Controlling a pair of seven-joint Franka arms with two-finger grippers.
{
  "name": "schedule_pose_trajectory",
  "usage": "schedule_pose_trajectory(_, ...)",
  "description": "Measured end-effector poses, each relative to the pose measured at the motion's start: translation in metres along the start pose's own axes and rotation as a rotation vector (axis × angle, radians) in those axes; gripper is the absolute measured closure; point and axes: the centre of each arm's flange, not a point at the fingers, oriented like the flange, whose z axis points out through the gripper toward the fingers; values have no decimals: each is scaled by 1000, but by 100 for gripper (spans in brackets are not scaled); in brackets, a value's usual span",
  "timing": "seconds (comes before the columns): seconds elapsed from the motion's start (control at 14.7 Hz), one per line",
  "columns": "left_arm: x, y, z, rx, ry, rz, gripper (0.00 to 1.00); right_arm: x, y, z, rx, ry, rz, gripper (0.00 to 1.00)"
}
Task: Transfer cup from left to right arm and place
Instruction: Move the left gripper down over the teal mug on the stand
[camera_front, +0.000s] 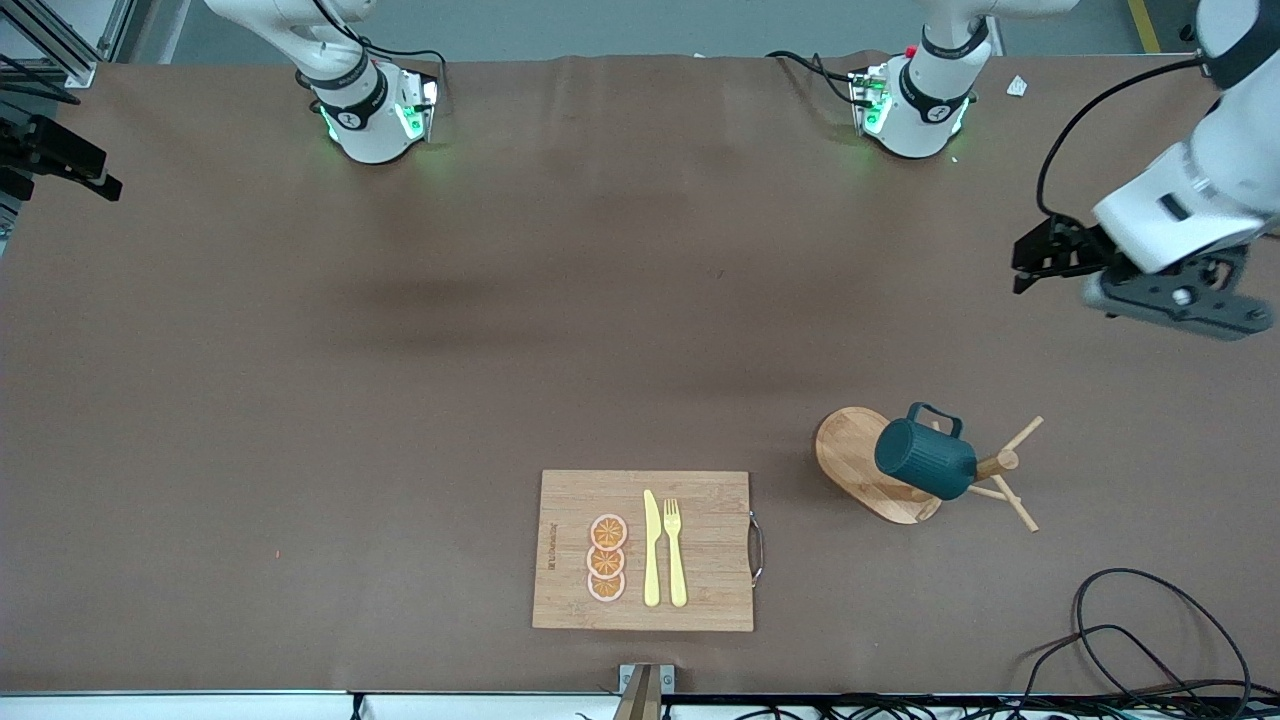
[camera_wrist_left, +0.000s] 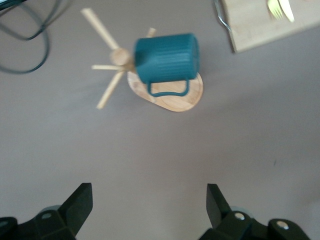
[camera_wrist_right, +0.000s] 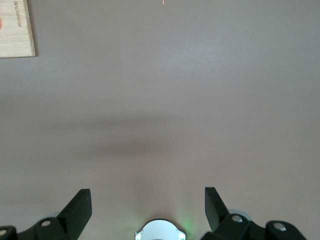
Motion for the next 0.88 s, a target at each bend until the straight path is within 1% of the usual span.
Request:
schedule_pose_trajectory(0.14,14,2,23,-8,-21,151,0,0,0,0,0,0,0,0)
schedule_pose_trajectory(0.34,32,-2,47,-7,-9,375,0,0,0,0,0,0,0,0)
schedule_pose_trajectory(0.41,36,-4,53,4,-6,442,0,0,0,0,0,0,0,0)
schedule_pose_trajectory(0.61,49,2,63,66,-7,651,0,0,0,0,0,0,1,0)
schedule_pose_trajectory(0.88,68,16,86,98,-5,920,0,0,0,0,0,0,1,0)
